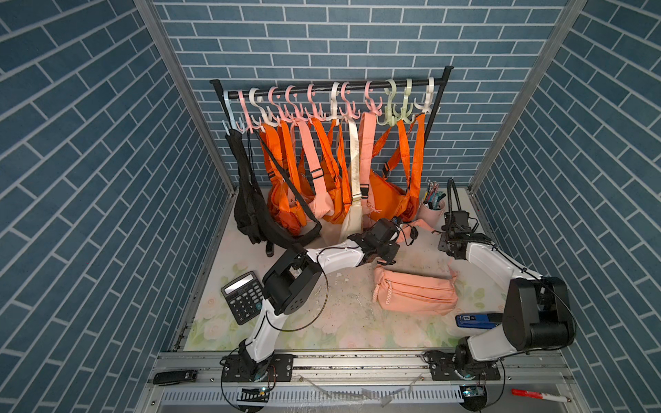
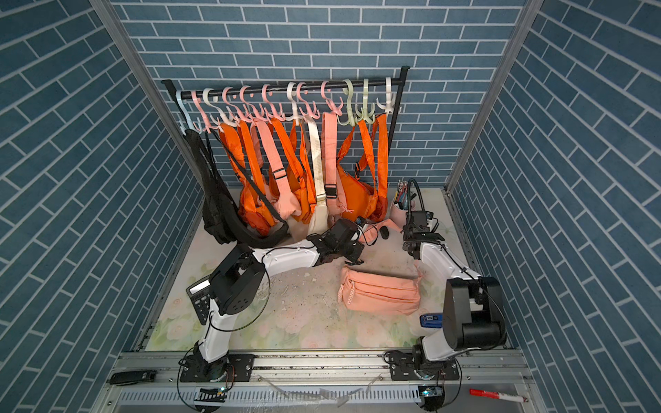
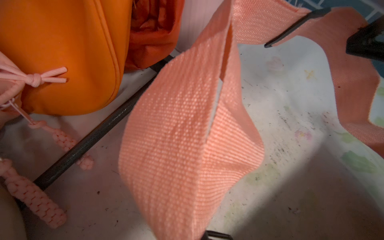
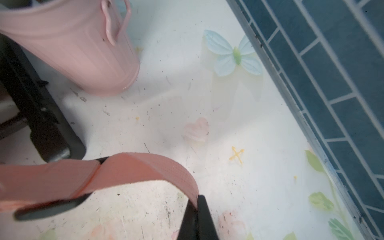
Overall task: Take the bag off the hook
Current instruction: Place the bag at the center of the board.
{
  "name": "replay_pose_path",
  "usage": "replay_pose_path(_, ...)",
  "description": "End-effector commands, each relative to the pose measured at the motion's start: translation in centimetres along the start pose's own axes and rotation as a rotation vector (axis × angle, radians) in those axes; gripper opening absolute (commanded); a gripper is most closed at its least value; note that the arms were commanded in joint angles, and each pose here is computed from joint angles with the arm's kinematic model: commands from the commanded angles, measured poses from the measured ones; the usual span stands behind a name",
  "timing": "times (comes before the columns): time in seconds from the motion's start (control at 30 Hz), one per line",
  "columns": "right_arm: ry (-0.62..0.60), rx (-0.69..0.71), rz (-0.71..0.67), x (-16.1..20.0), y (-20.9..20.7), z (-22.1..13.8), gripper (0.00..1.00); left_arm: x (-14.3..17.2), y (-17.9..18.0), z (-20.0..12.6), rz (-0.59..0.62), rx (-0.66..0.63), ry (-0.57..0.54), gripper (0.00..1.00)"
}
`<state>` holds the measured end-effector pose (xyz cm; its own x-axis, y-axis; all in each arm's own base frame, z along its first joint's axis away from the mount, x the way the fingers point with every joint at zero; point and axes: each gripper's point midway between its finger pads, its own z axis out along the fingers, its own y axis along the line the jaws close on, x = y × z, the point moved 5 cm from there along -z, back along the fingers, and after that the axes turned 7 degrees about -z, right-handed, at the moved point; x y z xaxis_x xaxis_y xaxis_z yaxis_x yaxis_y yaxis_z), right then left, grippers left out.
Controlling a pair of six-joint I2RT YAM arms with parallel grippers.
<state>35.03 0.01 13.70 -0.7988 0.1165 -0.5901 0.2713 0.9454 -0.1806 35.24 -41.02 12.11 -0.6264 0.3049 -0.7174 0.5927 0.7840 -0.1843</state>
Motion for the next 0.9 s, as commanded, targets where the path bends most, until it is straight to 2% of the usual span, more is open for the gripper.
replay_pose_path(0.0, -0.007, -0.018, -0.009, -0.9, 0.6, 0.8, 0.00, -0.3, 0.8, 0.9, 0.018, -0.031, 0.005, 0.00)
replay_pose_path(0.37, 0.073, -0.029, -0.054, -0.6, 1.5, 2.7, 0.00, 1.1, 2.3, 3.4, 0.007, -0.048, 0.081, 0.01)
replay_pose_path(0.43, 0.094, -0.020, -0.065, -0.6, 1.5, 3.2, 0.00, 1.0, 2.2, 3.7, 0.011, -0.047, 0.087, 0.07)
replay_pose_path(0.5, 0.091, -0.015, -0.066, -0.8, 1.4, 3.3, 0.00, 0.7, 2.1, 3.9, 0.015, -0.046, 0.094, 0.17)
replay_pose_path(0.77, 0.109, -0.039, -0.065, -0.8, 1.5, 3.7, 0.00, 0.2, 1.7, 4.4, 0.029, -0.026, 0.118, 0.40)
replay_pose_path(0.8, 0.109, -0.051, -0.067, -0.8, 1.6, 3.6, 0.01, 0.2, 1.8, 4.5, 0.025, -0.026, 0.123, 0.42)
replay_pose_path(0.87, 0.107, -0.066, -0.069, -0.9, 1.6, 3.4, 0.15, 0.2, 1.7, 4.6, 0.019, -0.018, 0.133, 0.47)
